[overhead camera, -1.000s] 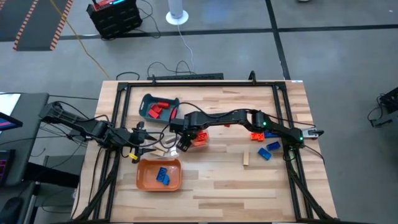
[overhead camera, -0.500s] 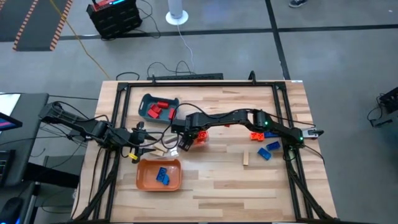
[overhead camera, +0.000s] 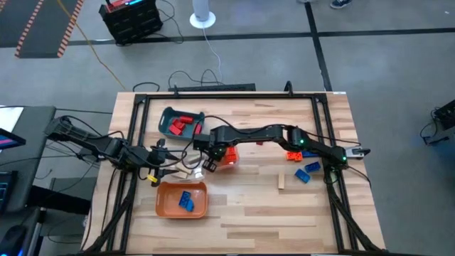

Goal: Sort blocks
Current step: Put the brown block into the left transparent bin

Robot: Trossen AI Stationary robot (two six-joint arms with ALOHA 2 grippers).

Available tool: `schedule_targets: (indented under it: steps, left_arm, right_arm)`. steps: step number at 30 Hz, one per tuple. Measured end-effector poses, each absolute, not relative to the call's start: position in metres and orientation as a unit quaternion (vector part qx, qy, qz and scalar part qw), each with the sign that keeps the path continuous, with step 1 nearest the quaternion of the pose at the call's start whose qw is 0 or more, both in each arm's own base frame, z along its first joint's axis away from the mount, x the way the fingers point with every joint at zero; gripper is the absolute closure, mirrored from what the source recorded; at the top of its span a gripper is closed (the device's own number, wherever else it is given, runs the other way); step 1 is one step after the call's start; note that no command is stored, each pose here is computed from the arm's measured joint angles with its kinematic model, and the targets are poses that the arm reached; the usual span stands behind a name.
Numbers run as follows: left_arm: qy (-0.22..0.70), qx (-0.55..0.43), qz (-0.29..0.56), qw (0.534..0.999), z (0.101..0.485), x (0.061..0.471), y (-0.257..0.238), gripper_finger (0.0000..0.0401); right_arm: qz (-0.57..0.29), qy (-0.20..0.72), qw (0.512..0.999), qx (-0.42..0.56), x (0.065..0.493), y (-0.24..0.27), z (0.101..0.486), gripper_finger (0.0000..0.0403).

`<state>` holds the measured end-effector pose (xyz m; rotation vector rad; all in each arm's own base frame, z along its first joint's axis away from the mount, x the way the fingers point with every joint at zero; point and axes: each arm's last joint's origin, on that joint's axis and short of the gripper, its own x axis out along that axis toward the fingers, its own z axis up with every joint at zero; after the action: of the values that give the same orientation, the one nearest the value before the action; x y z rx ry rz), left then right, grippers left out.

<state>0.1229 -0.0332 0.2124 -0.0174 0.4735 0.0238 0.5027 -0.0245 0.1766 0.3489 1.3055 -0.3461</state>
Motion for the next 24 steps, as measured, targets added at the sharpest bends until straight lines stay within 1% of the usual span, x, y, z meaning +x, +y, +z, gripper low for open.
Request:
schedule_targets:
  steps: [8,13,15,18,24]
  left_arm:
    - [0.231,-0.009,0.012,0.973,0.213,0.123,-0.033,0.0184]
    - [0.231,-0.016,0.017,0.973,0.213,0.123,-0.033,0.0184]
    - [0.229,-0.014,0.028,0.973,0.213,0.123,-0.033,0.0184]
    - [0.223,-0.007,0.043,0.974,0.213,0.123,-0.033,0.0184]
    - [0.191,-0.014,0.03,0.981,0.207,0.125,-0.037,0.0184]
  right_arm:
    - [-0.16,0.577,0.784,0.163,0.503,-0.031,0.208,0.0379]
    - [-0.187,0.555,0.797,0.146,0.496,-0.034,0.23,0.038]
    - [-0.191,0.534,0.813,0.13,0.497,-0.031,0.241,0.038]
    - [-0.167,0.496,0.846,0.1,0.504,-0.015,0.25,0.038]
    - [-0.111,0.428,0.895,0.057,0.519,0.018,0.258,0.038]
